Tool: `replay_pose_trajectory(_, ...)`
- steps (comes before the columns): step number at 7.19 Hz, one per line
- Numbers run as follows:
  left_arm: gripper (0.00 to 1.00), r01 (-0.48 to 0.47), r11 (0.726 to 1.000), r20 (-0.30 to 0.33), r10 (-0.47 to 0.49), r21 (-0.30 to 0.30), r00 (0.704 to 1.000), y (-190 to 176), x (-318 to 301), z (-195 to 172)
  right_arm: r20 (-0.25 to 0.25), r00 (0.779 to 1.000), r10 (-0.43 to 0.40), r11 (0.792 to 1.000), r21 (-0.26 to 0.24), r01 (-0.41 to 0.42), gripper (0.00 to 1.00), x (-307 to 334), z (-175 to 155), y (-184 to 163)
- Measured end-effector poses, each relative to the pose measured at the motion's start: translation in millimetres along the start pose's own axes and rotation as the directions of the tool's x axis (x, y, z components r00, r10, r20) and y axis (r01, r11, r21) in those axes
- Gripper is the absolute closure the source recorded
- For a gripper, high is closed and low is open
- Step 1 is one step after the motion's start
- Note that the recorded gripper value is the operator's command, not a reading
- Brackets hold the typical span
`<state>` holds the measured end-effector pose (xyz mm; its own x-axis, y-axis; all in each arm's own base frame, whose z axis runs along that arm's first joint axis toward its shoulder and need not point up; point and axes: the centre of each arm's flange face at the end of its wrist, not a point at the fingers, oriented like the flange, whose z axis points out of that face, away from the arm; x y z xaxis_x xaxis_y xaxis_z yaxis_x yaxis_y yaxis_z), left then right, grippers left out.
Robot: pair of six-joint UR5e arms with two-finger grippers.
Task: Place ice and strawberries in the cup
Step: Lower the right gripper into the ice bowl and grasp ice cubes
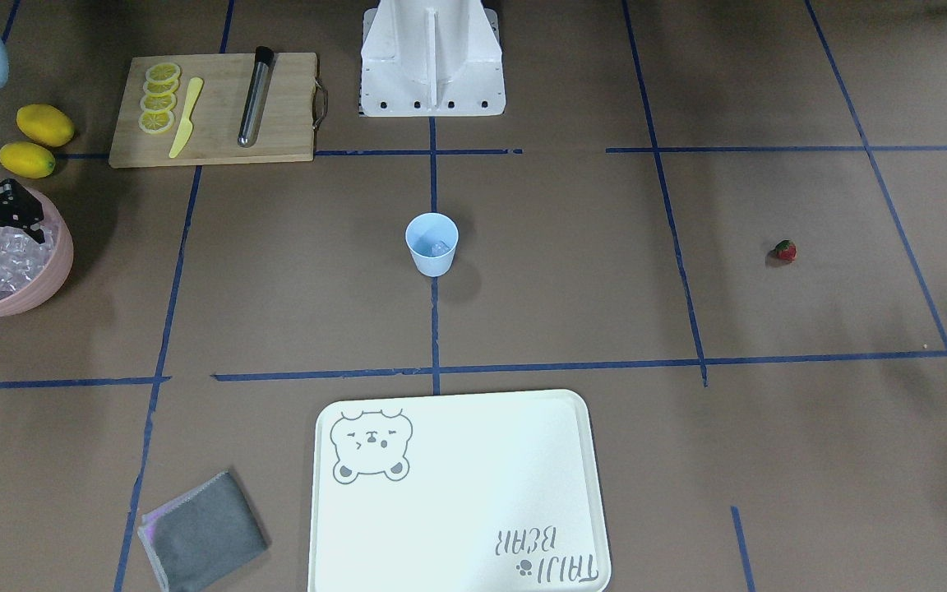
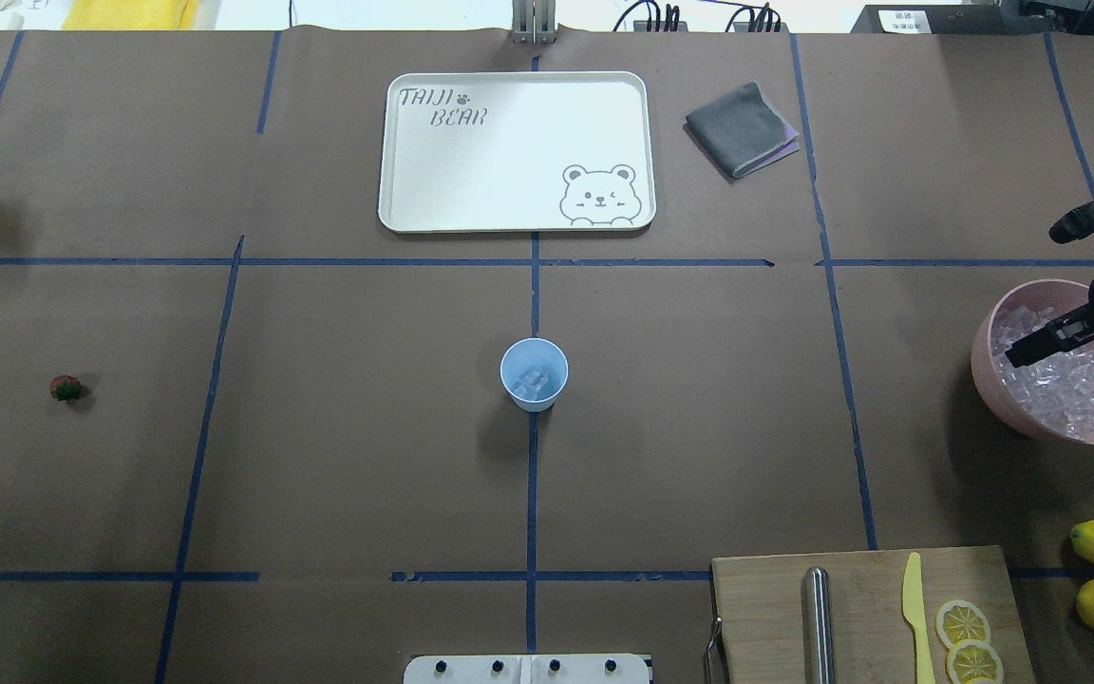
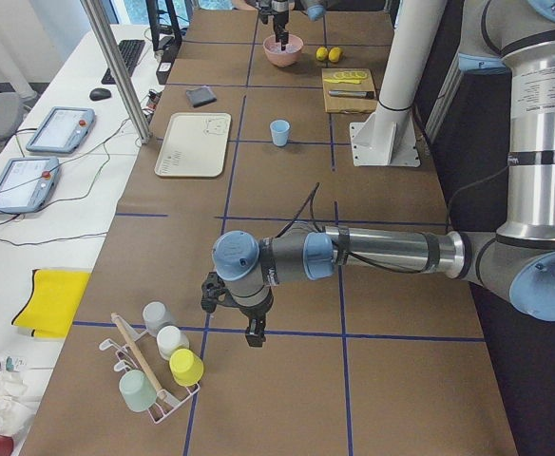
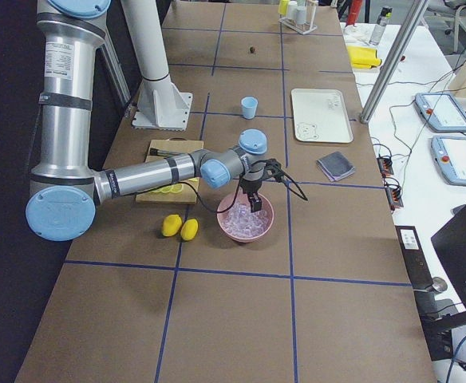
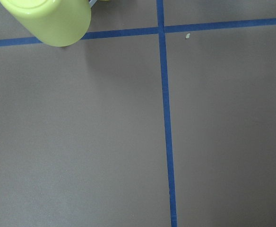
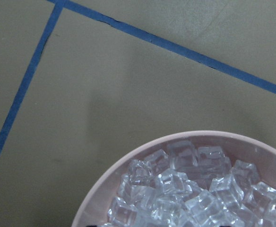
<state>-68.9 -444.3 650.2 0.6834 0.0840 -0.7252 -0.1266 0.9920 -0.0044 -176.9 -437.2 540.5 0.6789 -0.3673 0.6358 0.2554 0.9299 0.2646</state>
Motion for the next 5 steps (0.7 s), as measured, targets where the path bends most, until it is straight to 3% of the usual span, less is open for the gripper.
replay_pose_trajectory(2, 0.00, 0.001, 1.000, 0.000, -0.001, -0.001, 1.000, 0, 0, 0, -0.005, 1.000, 0.007, 1.000, -0.020, -0.007, 0.23, 4, 7, 7)
replay_pose_trajectory(5, 0.00, 0.000, 1.000, 0.000, 0.000, 0.000, 1.000, 0, 0, 0, -0.008, 1.000, 0.003, 0.999, -0.037, -0.003, 0.44, 2, 15, 10)
